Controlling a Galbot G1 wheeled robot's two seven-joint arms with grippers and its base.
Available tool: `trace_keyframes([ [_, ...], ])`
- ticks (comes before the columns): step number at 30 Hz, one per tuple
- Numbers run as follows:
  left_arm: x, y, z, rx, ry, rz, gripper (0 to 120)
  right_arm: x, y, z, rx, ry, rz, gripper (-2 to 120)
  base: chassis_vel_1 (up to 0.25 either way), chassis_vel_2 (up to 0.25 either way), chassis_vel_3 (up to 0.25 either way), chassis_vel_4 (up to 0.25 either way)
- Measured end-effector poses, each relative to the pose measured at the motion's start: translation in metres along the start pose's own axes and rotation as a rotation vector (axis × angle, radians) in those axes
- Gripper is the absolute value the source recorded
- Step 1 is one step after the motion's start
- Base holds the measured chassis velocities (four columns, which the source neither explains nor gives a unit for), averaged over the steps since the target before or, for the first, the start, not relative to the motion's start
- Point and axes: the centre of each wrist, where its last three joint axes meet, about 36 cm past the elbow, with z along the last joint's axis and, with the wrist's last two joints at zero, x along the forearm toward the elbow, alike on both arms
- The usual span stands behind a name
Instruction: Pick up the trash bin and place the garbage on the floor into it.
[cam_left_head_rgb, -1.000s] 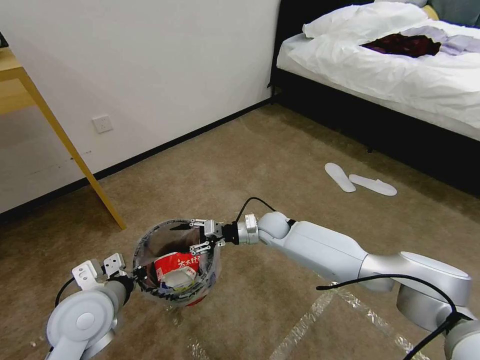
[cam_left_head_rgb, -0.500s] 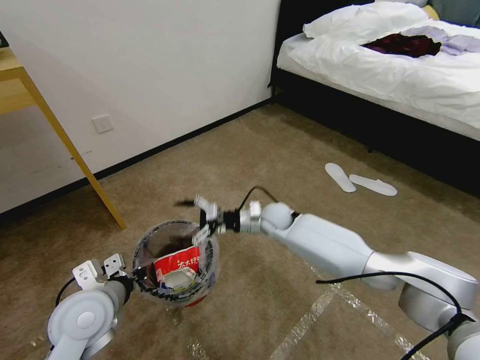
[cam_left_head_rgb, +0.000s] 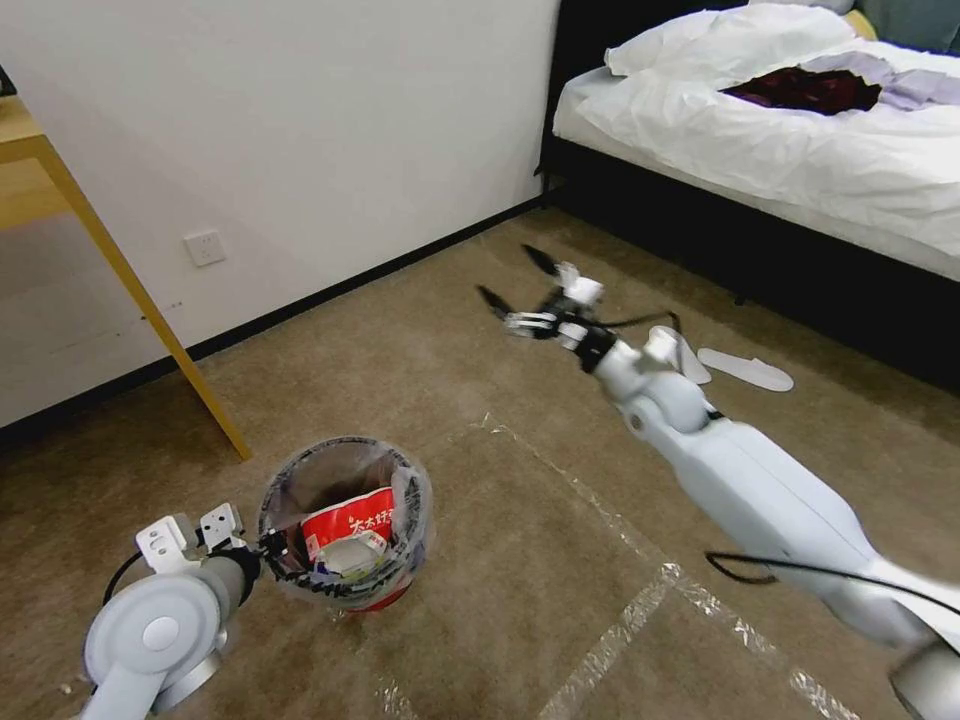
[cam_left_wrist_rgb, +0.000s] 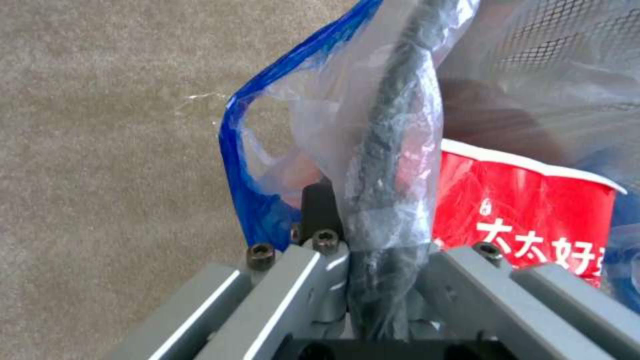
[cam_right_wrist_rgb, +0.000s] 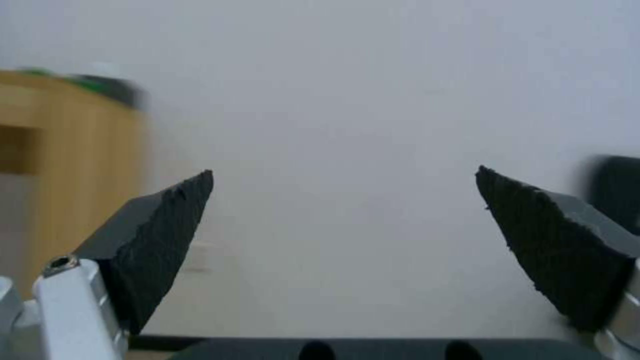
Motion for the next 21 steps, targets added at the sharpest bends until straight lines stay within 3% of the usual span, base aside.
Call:
trace_keyframes([
  [2,0.001,0.000,0.000,0.002,-0.001,0.002,0,0.015,-0.004,-0.002,0.024,0.000,0.068,100,0.000,0.000,0.000,0.000],
  [5,0.006,0.001,0.000,0.013,-0.005,-0.004,0,0.070,0.001,-0.006,0.084,0.036,0.239,100,0.000,0.000,0.000,0.000],
  [9,0.013,0.002,0.002,0.021,-0.009,-0.009,0,0.092,0.005,-0.013,0.118,0.040,0.334,100,0.000,0.000,0.000,0.000],
  [11,0.015,0.000,0.003,0.030,-0.009,-0.005,0,0.122,0.017,-0.026,0.154,0.030,0.442,100,0.000,0.000,0.000,0.000],
  [21,0.018,0.000,0.007,0.036,-0.004,-0.010,0,0.190,0.068,-0.028,0.167,0.032,0.561,100,0.000,0.000,0.000,0.000],
])
